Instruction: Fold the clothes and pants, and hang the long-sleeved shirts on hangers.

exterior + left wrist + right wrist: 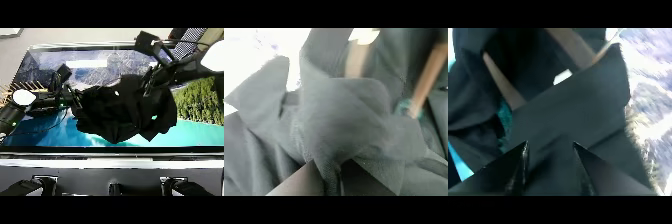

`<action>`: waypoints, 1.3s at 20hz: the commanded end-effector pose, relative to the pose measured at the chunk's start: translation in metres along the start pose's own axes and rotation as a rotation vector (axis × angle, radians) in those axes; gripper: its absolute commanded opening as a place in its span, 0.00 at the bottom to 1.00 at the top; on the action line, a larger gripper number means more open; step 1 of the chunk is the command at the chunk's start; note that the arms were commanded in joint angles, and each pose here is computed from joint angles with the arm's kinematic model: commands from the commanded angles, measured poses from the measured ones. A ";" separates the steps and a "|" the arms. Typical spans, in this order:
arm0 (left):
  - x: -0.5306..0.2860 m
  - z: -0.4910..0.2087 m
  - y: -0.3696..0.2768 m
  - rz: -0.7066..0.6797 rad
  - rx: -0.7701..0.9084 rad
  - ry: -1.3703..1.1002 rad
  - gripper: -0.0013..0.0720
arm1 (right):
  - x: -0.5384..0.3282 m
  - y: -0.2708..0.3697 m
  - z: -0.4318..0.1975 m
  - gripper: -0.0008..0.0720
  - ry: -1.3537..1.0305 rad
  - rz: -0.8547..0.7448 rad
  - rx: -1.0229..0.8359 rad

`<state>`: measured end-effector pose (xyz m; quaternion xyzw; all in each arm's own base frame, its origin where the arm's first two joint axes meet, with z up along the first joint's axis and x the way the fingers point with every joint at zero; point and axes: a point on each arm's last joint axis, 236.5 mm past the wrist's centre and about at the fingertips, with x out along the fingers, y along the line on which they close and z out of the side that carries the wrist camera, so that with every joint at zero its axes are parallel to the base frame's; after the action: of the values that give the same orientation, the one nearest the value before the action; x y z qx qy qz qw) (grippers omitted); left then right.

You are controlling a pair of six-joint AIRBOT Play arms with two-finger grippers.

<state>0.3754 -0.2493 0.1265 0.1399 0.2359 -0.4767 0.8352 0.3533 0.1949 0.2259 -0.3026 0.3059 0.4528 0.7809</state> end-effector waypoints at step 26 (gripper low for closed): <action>-0.046 0.042 -0.037 -0.007 0.121 -0.085 0.04 | 0.134 -0.100 -0.115 0.92 -0.201 0.153 0.141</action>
<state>0.3347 -0.2536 0.1869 0.1674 0.1696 -0.4973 0.8342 0.4632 0.1154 0.0909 -0.1481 0.2940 0.5025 0.7994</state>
